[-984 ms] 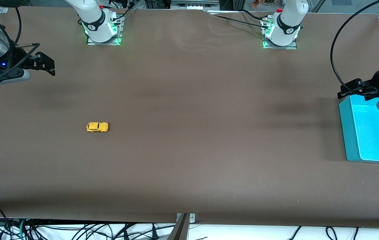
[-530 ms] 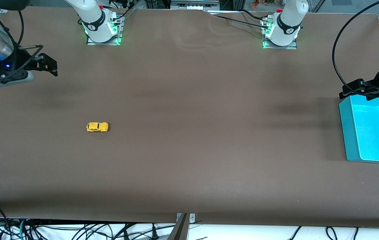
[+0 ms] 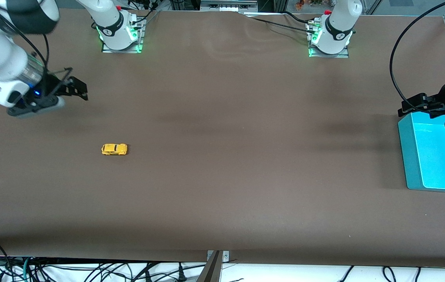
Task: Wind and store yellow beetle car
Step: 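Move the right gripper down over the yellow Beetle car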
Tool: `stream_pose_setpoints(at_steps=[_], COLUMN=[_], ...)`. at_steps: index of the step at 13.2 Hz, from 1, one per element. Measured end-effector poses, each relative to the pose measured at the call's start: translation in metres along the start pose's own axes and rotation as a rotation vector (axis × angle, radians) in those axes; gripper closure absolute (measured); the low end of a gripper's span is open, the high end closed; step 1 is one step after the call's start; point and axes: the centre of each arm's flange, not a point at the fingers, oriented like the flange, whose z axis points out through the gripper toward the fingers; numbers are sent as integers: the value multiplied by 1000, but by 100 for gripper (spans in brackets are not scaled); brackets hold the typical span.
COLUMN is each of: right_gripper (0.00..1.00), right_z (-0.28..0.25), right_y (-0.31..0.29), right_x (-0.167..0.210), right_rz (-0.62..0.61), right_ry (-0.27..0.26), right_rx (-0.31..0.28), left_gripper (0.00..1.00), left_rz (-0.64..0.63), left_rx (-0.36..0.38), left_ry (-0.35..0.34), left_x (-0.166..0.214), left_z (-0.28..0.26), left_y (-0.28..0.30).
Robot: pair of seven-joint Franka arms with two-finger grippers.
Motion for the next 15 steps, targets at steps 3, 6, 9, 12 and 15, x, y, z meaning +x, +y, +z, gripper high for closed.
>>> stream_pose_setpoints(at_steps=[3,6,9,12,15], right_gripper=[0,0,0,0,0], right_z=[47,80,123,168,206], right_y=[4,7,14,20,24], right_x=[6,14,27,40,53], right_rz=[-157,-431,-714,-877,-1045], right_ry=[-24,-29,6,-6,26], right_rx=[8,13,-20,-51,-85], left_gripper=[0,0,0,0,0], left_rz=[0,0,0,0,0], left_rx=[0,0,0,0,0], left_ry=[-1,-1,-1,-2,-2], left_x=[0,0,0,0,1], left_z=[1,1,1,1,1], left_y=[0,0,0,0,0])
